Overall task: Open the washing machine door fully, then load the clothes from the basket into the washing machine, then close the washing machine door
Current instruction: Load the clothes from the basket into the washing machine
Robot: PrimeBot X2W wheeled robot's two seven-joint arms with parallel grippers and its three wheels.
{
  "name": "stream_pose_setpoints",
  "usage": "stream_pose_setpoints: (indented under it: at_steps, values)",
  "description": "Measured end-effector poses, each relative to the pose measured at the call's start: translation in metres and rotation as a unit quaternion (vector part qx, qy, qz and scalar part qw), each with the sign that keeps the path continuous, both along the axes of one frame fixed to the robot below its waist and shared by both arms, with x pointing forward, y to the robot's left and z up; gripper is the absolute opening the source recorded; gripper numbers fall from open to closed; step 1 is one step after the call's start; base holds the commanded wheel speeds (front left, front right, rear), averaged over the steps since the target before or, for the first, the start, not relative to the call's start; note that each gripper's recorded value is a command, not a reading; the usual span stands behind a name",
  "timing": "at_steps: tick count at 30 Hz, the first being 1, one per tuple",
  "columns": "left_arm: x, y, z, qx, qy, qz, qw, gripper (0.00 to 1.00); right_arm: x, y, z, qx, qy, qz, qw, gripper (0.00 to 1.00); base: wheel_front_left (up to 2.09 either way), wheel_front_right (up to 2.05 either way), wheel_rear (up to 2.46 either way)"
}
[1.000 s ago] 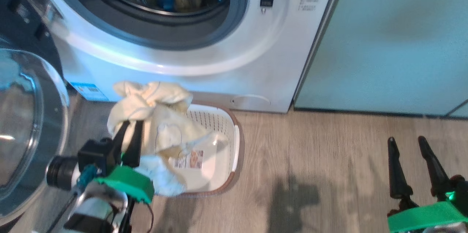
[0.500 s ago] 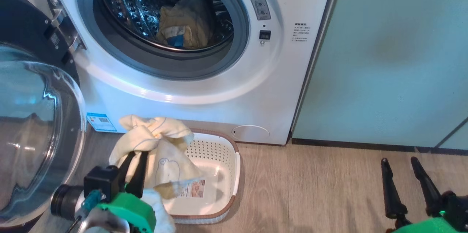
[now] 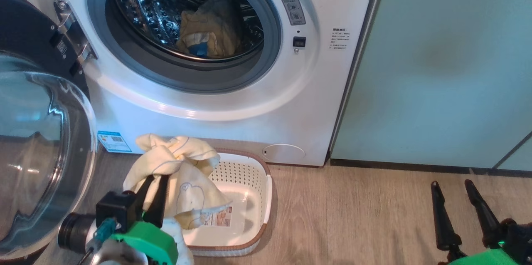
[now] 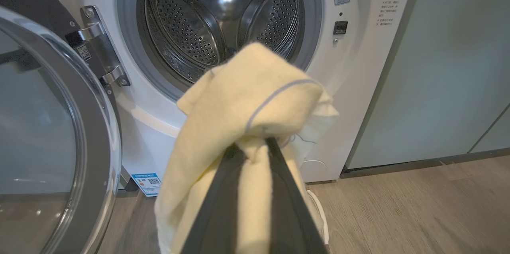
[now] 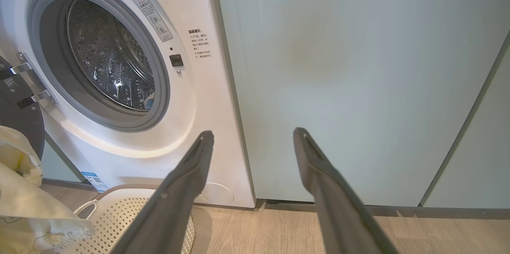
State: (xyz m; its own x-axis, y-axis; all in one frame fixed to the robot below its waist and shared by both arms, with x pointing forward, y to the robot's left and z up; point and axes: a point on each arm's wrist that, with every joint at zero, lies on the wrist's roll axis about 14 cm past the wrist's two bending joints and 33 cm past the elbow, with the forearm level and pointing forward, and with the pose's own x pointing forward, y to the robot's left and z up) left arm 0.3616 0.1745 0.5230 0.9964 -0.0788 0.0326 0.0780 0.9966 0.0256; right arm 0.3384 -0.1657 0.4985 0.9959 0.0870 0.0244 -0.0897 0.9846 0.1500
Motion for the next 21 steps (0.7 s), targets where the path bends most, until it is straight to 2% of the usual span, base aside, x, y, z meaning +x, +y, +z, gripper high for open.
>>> stream_pose_setpoints:
  at_steps: [15, 21]
  values:
    - [0.003, -0.001, -0.009, -0.011, 0.013, 0.002, 1.000, 0.00, 0.001, 0.003, -0.009, 0.001, 0.015, 0.005, 1.000, 1.00, 0.00, 0.00, 0.00]
    - [0.022, -0.008, -0.015, -0.019, 0.021, -0.008, 1.000, 0.00, 0.004, 0.003, -0.017, 0.001, 0.028, 0.005, 1.000, 1.00, 0.00, 0.00, 0.00]
